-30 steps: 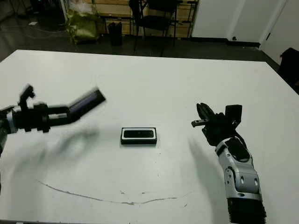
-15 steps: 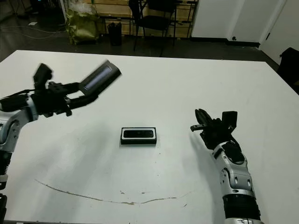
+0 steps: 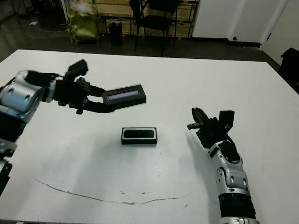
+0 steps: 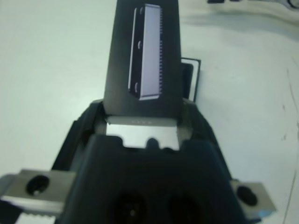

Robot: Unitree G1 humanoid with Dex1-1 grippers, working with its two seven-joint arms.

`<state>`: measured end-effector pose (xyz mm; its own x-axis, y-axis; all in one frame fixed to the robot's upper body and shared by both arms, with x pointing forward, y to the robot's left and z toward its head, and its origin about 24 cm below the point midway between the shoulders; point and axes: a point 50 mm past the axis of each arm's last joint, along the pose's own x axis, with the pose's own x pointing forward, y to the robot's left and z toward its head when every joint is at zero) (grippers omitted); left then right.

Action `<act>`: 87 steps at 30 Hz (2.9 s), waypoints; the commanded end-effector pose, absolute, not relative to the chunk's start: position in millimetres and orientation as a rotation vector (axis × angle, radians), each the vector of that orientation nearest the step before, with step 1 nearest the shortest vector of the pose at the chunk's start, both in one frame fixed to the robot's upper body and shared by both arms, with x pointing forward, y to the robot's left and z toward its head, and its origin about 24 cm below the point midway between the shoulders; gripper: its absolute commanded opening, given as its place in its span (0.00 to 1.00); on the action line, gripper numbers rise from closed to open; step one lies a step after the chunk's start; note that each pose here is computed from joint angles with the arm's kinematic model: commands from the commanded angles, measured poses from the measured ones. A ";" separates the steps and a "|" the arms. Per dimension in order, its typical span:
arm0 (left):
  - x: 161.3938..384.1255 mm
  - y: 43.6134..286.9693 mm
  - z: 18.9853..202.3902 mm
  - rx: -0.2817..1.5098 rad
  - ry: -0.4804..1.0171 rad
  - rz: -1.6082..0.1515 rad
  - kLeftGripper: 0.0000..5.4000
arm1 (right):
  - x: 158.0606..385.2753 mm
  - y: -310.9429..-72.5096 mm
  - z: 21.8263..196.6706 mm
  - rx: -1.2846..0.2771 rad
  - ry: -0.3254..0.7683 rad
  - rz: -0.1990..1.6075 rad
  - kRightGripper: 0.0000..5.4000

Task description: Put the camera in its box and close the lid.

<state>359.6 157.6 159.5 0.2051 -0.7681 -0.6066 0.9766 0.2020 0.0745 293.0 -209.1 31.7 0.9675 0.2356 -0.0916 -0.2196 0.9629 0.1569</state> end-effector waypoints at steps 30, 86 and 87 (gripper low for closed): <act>360.9 120.0 134.8 0.568 0.641 -1.270 0.45 | 292.0 -207.4 36.7 0.102 0.121 0.167 0.00; 347.5 110.0 100.0 0.762 0.625 -1.495 0.45 | 294.7 -212.4 42.5 0.082 0.124 0.174 0.00; 347.3 108.8 99.9 0.762 0.619 -1.502 0.45 | 294.8 -212.7 41.9 0.084 0.126 0.175 0.00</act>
